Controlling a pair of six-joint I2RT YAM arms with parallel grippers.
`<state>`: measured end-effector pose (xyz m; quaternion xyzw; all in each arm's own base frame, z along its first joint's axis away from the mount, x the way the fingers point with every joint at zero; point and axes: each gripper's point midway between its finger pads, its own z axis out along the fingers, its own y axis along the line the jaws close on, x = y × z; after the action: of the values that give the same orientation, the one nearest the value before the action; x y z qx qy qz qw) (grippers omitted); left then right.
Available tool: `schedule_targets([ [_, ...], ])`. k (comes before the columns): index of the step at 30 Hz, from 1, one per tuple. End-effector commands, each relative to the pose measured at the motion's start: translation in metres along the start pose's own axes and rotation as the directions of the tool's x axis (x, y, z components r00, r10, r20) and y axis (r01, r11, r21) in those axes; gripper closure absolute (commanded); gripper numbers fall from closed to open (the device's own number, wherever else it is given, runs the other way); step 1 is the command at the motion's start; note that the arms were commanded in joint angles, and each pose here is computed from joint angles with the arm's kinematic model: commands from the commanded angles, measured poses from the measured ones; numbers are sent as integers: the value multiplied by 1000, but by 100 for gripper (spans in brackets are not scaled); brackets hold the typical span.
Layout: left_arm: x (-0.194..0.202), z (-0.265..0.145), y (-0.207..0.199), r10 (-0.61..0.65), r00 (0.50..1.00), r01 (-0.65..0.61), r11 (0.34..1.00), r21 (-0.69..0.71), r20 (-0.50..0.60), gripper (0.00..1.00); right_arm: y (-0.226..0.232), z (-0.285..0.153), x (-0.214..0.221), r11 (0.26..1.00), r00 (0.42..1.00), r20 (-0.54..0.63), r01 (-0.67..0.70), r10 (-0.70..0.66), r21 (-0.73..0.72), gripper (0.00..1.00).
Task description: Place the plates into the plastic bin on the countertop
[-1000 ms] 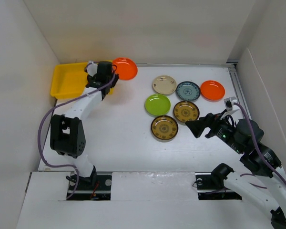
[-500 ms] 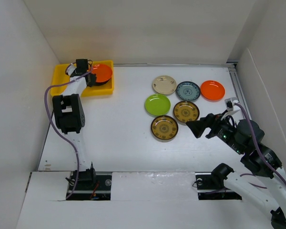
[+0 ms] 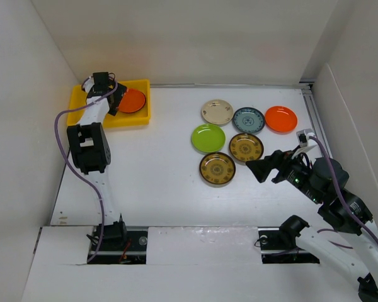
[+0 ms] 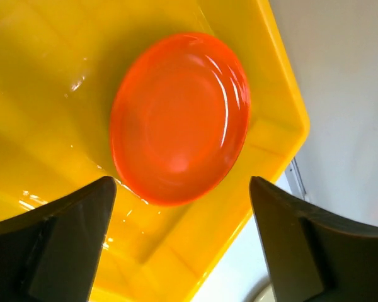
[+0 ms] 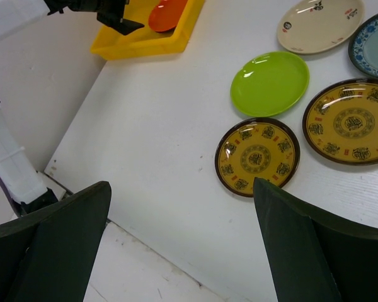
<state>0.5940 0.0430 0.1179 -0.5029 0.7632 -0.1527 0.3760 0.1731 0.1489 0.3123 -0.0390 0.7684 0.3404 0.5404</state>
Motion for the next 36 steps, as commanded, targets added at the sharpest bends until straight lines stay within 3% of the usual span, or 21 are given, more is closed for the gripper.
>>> schedule_targets([
  [1, -12, -15, -22, 10, 1000, -10, 998, 66, -1, 14, 7, -6, -11, 1000, 999, 35, -12, 13, -22, 0],
  [3, -13, -25, -27, 19, 1000, -19, 996, 84, -2, 0, 9, -7, -15, 1000, 999, 42, -12, 13, -27, 0],
  [7, 3, -69, -36, 105, 994, -105, 984, 143, 3, 0, 7, -9, -18, 1000, 999, 52, -13, 13, -10, 0],
  [8, 2, -99, -53, 133, 991, -137, 970, 203, 33, 0, 6, -8, -21, 1000, 998, 58, -4, 4, 0, 0],
  [10, 44, -124, -74, 223, 975, -220, 933, 286, 25, 0, 1, -7, -23, 1000, 997, 73, -6, 4, 27, 0],
  [11, 71, -124, -59, 285, 958, -272, 922, 275, -8, 0, 0, -5, -22, 999, 998, 65, -5, 3, 31, 0],
  [12, 86, -140, -69, 319, 948, -304, 895, 328, 7, 0, -1, -5, -23, 999, 998, 70, -6, 3, 41, 0],
  [13, 137, -144, -56, 407, 912, -365, 863, 350, -52, 0, -2, -2, -21, 999, 998, 60, -5, 2, 47, 0],
  [15, 183, -152, -44, 479, 872, -405, 821, 401, -100, 0, -2, -2, -21, 999, 998, 60, -5, 2, 47, 0],
  [16, 214, -166, -53, 513, 852, -402, 771, 495, -108, 0, -1, 0, -19, 999, 999, 47, -4, 2, 42, 0],
  [18, 254, -161, -16, 555, 813, -401, 752, 523, -174, 0, 3, 0, -19, 1000, 999, 44, -4, 3, 19, 0],
  [21, 288, -152, 6, 575, 777, -352, 735, 580, -257, 0, 8, 0, -16, 1000, 1000, 28, -3, 3, -9, 0],
  [29, 319, -139, 33, 618, 720, -342, 712, 614, -315, 0, 13, -8, -22, 999, 998, 57, -3, 5, -36, 0],
  [32, 328, -130, 34, 623, 705, -335, 714, 615, -340, 5, 11, -6, -18, 1000, 999, 47, -3, 4, -31, 0],
  [36, 347, -107, 46, 620, 679, -334, 738, 587, -393, 20, 10, -4, -16, 999, 999, 47, -12, 13, -31, 0],
])
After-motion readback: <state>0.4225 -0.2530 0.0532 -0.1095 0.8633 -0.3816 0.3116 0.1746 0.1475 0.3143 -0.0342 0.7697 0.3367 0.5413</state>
